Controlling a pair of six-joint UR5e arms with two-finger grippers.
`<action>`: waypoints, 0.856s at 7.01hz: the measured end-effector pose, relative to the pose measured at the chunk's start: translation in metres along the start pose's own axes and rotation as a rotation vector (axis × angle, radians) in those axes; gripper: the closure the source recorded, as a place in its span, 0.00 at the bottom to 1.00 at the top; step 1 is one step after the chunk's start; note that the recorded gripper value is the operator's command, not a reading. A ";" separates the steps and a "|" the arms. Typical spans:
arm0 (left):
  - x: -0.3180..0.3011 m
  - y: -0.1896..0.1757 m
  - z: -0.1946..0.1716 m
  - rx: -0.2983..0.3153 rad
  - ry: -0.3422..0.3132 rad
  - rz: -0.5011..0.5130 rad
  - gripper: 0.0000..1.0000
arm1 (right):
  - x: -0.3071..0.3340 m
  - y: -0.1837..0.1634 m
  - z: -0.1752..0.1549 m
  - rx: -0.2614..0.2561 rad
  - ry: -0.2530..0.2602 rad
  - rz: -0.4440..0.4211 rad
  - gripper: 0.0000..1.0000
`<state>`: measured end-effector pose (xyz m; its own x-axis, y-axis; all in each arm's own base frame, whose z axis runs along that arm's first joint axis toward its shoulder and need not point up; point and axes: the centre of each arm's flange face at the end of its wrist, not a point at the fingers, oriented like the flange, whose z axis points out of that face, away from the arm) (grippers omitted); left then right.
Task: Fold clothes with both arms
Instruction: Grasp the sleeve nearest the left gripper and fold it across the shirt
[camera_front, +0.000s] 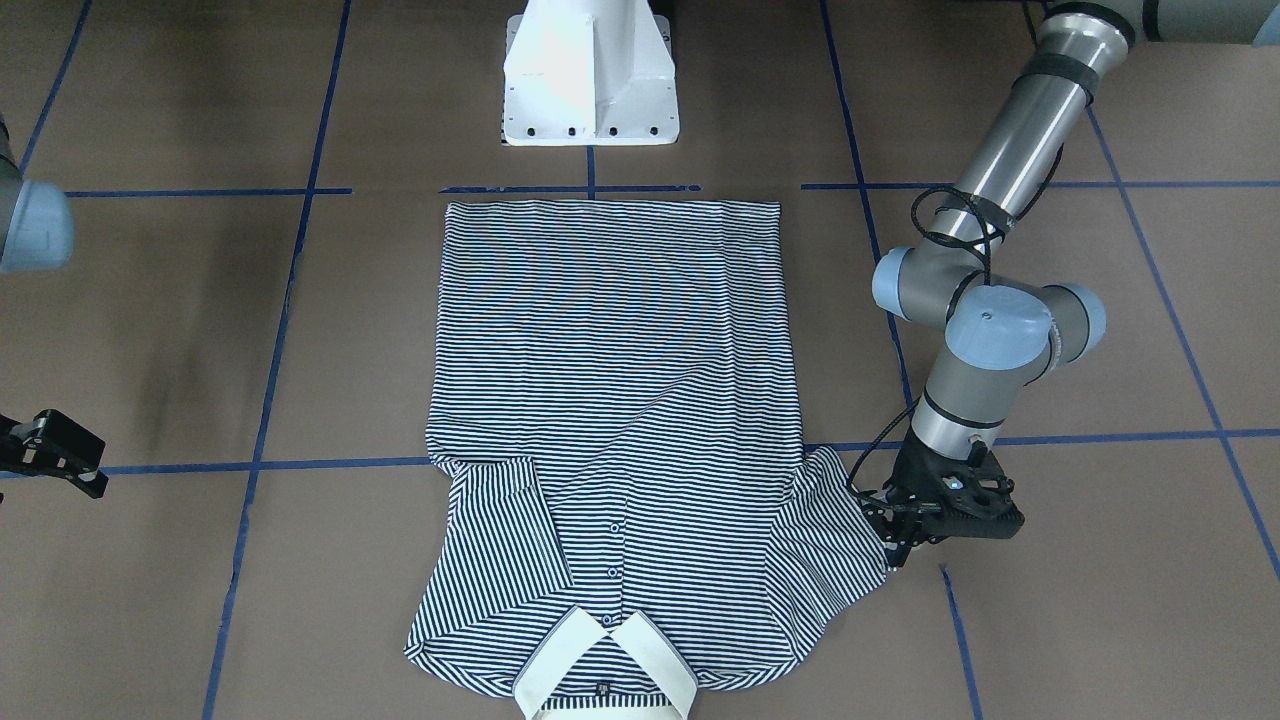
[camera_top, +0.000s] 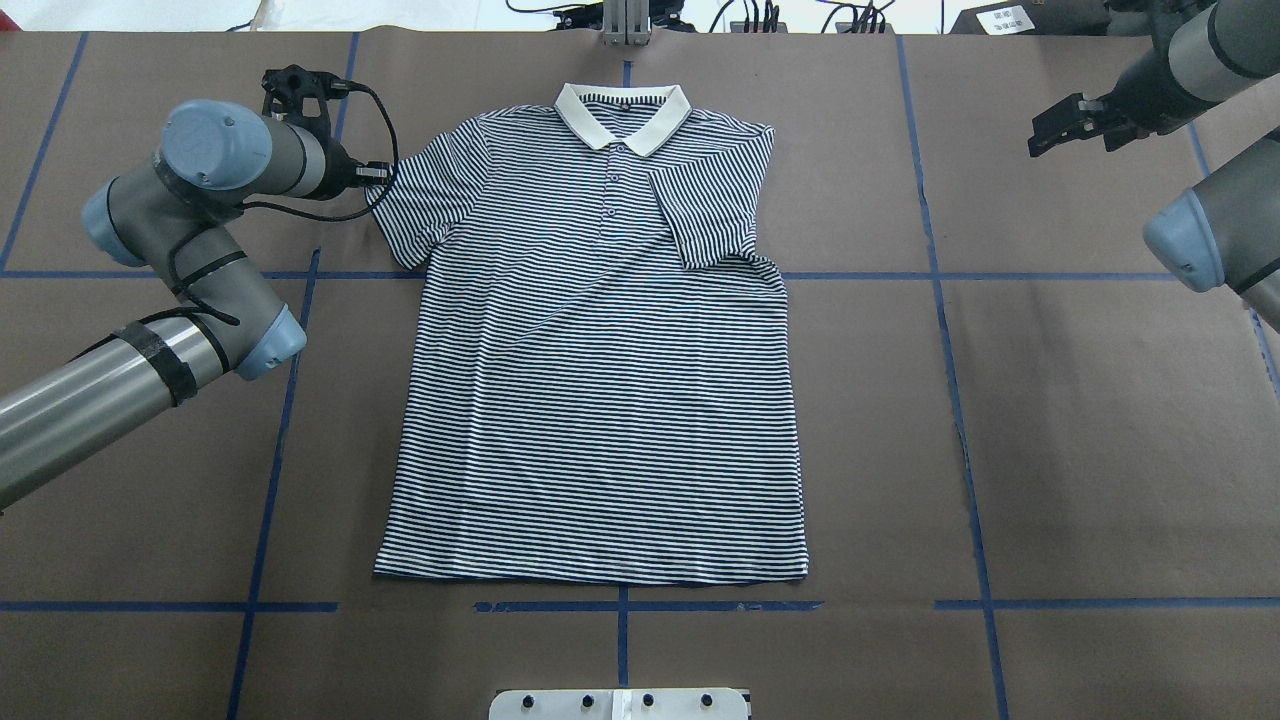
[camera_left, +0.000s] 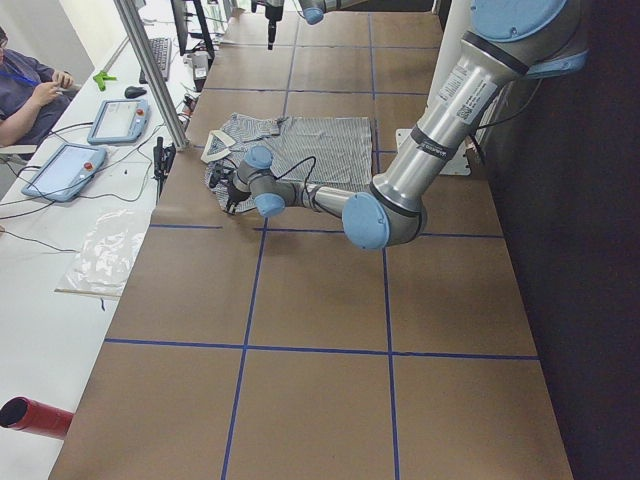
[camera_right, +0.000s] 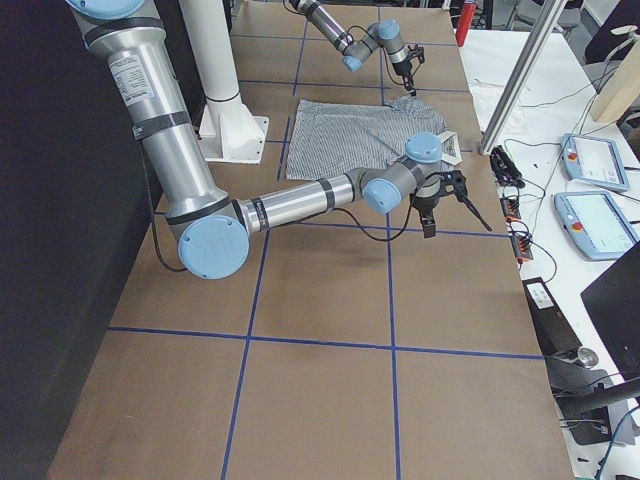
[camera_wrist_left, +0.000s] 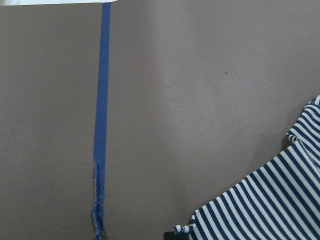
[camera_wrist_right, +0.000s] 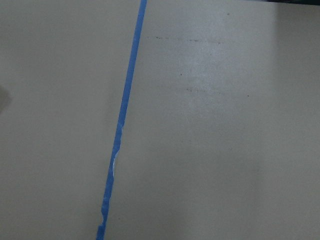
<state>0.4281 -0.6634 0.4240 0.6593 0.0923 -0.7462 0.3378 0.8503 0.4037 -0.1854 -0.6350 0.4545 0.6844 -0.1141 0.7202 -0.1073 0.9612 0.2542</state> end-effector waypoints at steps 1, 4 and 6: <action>0.020 -0.009 -0.012 0.001 0.005 -0.004 1.00 | 0.000 0.000 0.000 0.000 0.000 0.001 0.00; 0.140 -0.014 -0.035 -0.069 -0.038 -0.102 1.00 | 0.000 0.000 0.000 0.001 0.001 0.003 0.00; 0.222 -0.005 -0.030 -0.097 -0.072 -0.151 1.00 | 0.001 0.000 0.001 0.000 0.003 0.006 0.00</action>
<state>0.5523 -0.6312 0.2408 0.6537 -0.0744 -0.7531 0.3723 0.8980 0.2345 -0.1852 -0.6350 0.4558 0.6860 -0.1078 0.7196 -0.1112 0.9618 0.2501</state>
